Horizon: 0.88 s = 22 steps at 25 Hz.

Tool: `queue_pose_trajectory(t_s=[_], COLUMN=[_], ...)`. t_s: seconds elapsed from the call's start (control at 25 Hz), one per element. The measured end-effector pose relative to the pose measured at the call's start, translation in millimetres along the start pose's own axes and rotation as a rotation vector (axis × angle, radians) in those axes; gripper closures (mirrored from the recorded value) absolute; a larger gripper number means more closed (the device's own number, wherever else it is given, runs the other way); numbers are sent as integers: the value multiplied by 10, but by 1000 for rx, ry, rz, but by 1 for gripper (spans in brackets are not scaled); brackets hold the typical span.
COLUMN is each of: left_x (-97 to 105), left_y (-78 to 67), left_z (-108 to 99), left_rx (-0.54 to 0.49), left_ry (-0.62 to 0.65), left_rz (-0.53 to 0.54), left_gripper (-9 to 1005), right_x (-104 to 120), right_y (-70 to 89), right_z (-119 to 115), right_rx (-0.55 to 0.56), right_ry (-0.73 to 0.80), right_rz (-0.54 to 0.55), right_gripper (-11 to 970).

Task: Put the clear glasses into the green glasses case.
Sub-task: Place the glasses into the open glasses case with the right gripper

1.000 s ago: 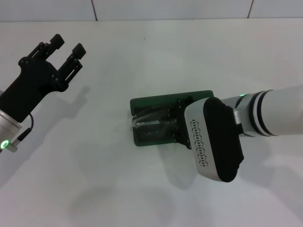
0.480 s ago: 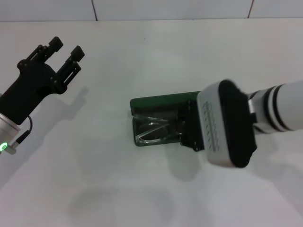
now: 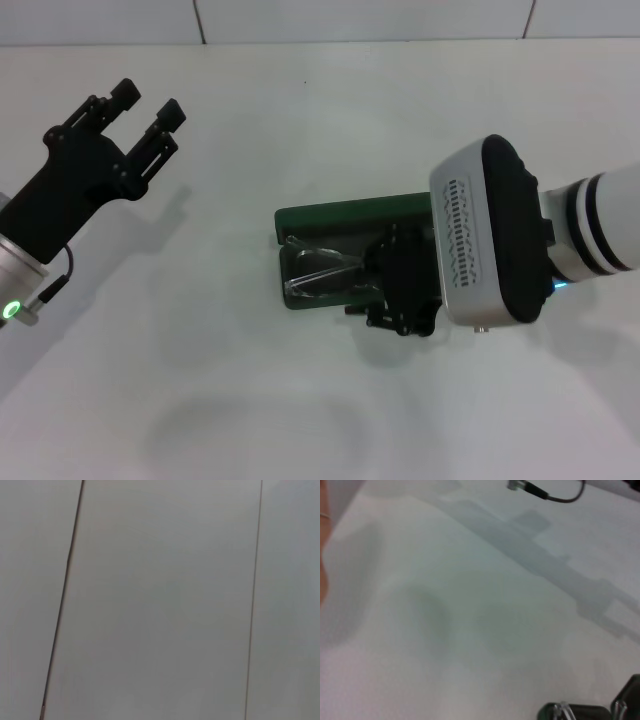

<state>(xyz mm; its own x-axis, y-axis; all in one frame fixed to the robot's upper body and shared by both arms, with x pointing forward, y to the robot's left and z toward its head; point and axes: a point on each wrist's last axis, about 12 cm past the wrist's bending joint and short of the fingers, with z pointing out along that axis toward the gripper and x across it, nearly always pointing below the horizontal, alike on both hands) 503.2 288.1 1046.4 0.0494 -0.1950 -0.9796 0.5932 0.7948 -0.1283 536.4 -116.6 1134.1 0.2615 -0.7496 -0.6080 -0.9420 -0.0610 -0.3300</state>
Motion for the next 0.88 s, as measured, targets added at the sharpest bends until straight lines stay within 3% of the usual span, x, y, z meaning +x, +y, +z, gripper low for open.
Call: queue_pose_trajectory(t_s=[0.44,0.88], left_x=[17,25], left_y=[-23,-24], left_z=[9,-13], left_rx=[17,13], left_ry=[13,16], left_rz=[-2,-5], left_gripper=[392,392], right_x=[217,188], right_y=[-256,-207], right_z=[58,-97], right_rx=[32,39], right_ry=[25,-4], right_rz=[176,173], right_gripper=[652,645])
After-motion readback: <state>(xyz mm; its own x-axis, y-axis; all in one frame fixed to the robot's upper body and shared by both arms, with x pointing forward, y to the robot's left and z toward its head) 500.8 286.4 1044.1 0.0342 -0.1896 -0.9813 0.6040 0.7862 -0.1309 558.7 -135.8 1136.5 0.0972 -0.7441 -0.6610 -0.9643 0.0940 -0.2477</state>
